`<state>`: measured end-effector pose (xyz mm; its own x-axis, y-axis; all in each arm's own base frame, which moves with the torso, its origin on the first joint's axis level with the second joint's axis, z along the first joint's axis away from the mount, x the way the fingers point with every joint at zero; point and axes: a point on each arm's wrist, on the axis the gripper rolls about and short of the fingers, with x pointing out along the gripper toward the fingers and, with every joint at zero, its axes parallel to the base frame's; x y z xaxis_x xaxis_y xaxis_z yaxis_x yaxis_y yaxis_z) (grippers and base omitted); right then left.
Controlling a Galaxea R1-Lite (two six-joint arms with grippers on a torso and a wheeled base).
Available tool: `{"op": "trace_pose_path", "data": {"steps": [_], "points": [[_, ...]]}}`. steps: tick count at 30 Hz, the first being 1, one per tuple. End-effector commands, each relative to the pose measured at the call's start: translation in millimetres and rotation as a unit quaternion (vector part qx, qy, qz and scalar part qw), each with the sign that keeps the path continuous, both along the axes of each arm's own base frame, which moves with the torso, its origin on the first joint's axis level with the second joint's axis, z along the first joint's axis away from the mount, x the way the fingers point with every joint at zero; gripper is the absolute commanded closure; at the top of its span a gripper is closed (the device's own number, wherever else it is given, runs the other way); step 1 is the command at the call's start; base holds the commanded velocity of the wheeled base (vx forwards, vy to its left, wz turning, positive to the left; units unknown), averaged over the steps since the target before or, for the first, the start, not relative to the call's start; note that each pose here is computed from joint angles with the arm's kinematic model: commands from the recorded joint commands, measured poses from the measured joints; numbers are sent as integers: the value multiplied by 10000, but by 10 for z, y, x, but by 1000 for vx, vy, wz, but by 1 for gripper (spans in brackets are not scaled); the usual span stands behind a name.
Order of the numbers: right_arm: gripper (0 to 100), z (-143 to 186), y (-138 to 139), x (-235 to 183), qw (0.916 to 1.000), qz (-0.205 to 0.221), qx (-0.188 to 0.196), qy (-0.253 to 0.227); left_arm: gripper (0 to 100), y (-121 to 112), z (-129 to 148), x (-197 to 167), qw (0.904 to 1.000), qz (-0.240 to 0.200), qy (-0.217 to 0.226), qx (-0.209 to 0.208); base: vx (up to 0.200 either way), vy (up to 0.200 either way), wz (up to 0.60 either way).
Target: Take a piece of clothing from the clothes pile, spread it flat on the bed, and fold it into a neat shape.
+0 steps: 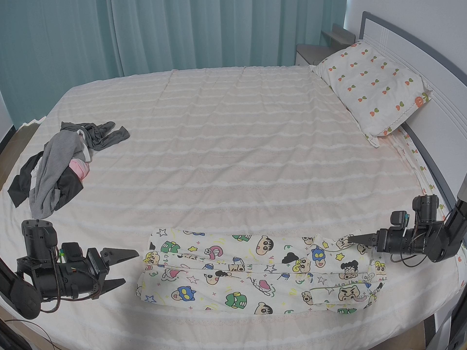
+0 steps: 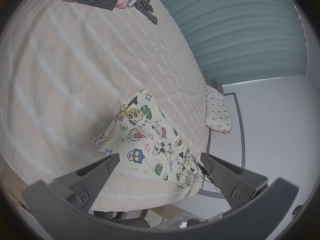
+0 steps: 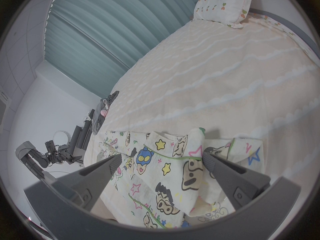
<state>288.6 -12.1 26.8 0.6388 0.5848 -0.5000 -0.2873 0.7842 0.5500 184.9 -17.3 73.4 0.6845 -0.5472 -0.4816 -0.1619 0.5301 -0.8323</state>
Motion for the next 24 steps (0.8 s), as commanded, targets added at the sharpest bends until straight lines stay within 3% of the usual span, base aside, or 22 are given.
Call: {"op": "trace_pose_path", "data": {"steps": [1, 6, 12, 13, 24], "points": [[0, -110, 18, -19, 9998, 63, -40, 170, 0, -3, -15, 1, 10000, -8, 41, -1, 0, 0, 0], [0, -221, 13, -24, 9993, 68, -285, 244, 0, -3, -15, 1, 10000, -8, 41, -1, 0, 0, 0], [0, -250, 9, -39, 9991, 57, -283, 313, 0, -3, -33, 7, 10000, -8, 95, 1, 0, 0, 0], [100, -253, 9, -35, 9991, 59, -273, 317, 0, -3, -32, 8, 10000, -8, 87, 1, 0, 0, 0], [100, -280, -11, -56, 9989, 18, -261, 391, 0, -3, -37, 5, 9999, -8, 102, 1, 0, 0, 0]]}}
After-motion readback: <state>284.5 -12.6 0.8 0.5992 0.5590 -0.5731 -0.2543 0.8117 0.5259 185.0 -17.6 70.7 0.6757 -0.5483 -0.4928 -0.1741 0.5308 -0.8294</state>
